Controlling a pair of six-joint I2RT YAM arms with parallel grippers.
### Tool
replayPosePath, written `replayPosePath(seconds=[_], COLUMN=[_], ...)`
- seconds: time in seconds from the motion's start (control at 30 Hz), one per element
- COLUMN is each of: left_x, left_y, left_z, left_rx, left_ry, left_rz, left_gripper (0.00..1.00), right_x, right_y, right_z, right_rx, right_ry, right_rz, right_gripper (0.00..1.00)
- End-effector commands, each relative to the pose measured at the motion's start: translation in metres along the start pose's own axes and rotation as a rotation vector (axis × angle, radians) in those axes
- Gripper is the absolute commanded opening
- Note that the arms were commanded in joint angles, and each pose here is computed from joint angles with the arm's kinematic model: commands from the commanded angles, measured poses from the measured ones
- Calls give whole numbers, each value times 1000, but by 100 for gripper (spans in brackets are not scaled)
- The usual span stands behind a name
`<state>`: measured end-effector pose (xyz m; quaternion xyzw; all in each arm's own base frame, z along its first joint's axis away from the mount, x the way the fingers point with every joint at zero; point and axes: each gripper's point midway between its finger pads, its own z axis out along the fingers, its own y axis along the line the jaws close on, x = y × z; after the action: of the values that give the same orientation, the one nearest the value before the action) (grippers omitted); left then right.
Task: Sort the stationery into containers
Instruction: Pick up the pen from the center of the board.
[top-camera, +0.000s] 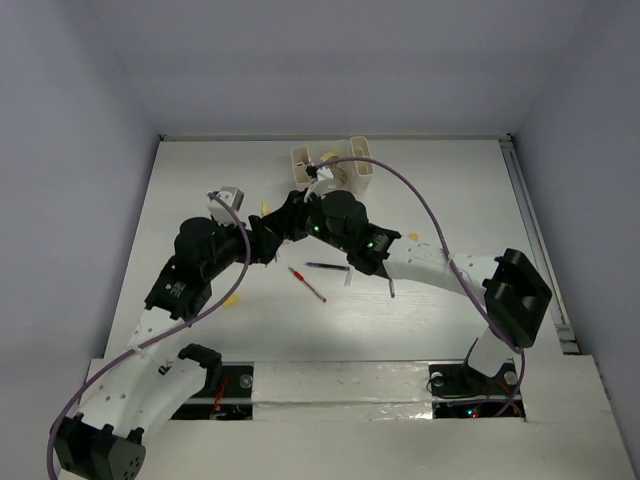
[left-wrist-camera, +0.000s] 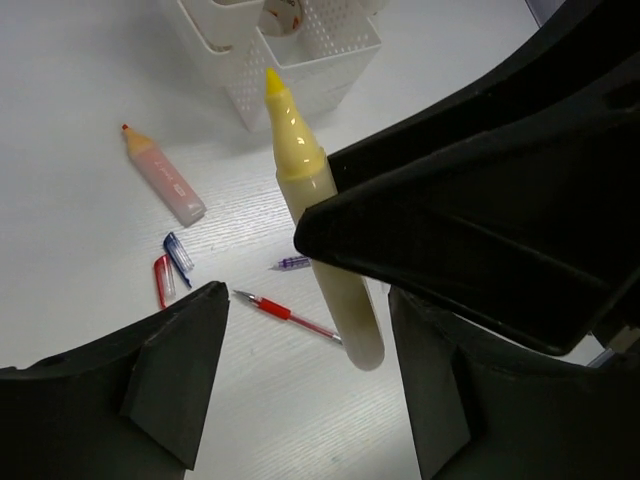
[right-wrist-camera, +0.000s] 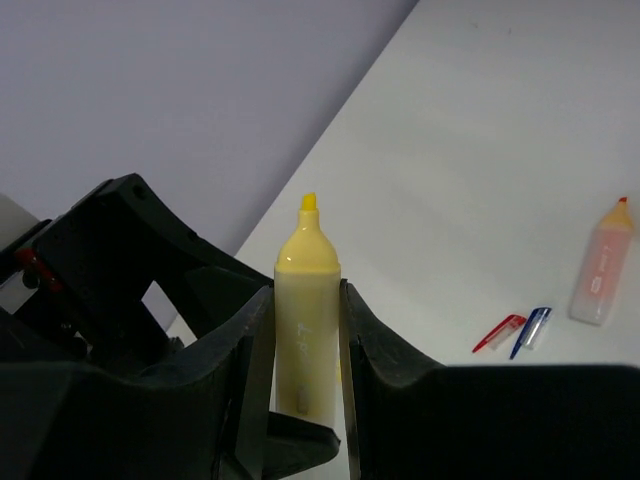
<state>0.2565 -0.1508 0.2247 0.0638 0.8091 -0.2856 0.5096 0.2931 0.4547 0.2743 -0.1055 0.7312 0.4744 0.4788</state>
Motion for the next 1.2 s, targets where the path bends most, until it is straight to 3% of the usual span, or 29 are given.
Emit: replayPosePath(seconds=[0.0,0.33,0.47,0.57,0.67,0.7,0.87,0.9,0.93,1.03,1.13,1.17], left_x=[-22,-25,-29,-33,-38,-39,-45,-49,-52,-60,-63,-64], left_y=[-4,-5,-4,0,0,2,19,24,26,38,44,45], left_z=[-4,-8,-11,-15,-20,-22,-27,-29,-32,-38,-42,-45], left_rx=[8,4,-8,-38,-45,-58,-166,-198,-218,-292,-327,-335], left_ry=[-80,-98,-115,-136,-158,-166,-166,-173,-177,-213,-237,-246], left_rz=[14,17,20,22,30,33,51,67,74,73,61,59], left_gripper=[61,22,0,0,0,0,0,0,0,0,0,0], right_x=[-20,-17,-14,-13,-10,-12,-18,-19,-19,1,31,54], right_y=[40,55,53,50,48,50,36,36,36,34,31,20], right_z=[2,-1,-4,-9,-17,-22,-44,-47,-50,-54,-51,-46], right_rx=[-123,-189,-183,-180,-175,-181,-163,-163,-163,-181,-236,-227], right_ry=[-67,-56,-51,-53,-40,-32,-18,-17,-12,75,184,254], right_rz=[40,71,71,63,47,33,-9,-23,-49,-90,-120,-127], right_gripper=[16,16,16,19,37,48,76,87,90,91,79,68])
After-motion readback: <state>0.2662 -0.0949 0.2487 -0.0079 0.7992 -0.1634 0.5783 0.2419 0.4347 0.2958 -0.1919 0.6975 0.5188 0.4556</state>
